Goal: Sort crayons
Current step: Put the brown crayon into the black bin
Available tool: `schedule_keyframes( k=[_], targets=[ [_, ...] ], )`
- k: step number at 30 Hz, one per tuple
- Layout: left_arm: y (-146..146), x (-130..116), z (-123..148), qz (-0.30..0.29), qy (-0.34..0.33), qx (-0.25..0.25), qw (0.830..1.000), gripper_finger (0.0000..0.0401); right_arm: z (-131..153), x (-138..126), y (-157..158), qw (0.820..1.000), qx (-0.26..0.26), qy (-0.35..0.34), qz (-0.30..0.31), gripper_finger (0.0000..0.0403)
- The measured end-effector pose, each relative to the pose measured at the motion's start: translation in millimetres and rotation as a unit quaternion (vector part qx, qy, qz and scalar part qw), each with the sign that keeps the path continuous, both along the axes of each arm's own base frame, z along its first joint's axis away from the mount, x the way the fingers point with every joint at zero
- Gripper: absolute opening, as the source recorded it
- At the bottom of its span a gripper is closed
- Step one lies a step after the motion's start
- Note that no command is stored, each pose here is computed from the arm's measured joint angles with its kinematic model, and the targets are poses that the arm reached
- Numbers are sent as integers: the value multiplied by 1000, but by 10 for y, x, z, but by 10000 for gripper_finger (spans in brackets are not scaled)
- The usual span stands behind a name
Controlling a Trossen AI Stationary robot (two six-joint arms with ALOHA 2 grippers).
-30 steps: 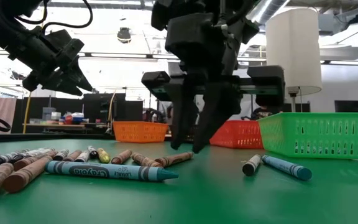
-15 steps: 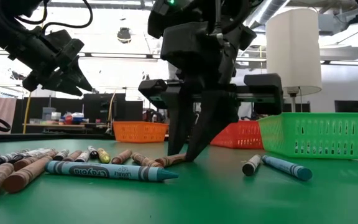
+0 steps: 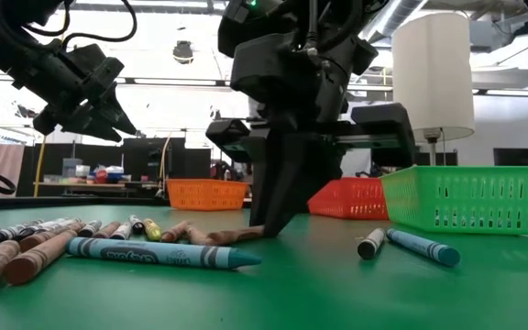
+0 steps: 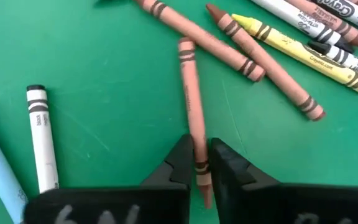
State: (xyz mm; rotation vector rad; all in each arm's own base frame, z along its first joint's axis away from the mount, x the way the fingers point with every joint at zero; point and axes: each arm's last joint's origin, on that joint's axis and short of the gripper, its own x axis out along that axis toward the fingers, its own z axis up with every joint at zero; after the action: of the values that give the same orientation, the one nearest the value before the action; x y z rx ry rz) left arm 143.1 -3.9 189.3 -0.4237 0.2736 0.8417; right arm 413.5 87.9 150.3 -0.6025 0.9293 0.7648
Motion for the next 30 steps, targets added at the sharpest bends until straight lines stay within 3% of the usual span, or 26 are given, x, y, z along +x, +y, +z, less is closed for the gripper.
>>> schedule_keyframes(
  k=[6,19,30],
  targets=[
    [0,0,0,-1,3,3,1000,180,-5,-5,-1,1000,8,11,-21,6],
    [0,0,0,-1,3,3,1000,180,2,-6,-80,998,7,26,-61,3],
    [0,0,0,-1,3,3,1000,180,196,119,-340,994,3,30,-107,3]
  ],
)
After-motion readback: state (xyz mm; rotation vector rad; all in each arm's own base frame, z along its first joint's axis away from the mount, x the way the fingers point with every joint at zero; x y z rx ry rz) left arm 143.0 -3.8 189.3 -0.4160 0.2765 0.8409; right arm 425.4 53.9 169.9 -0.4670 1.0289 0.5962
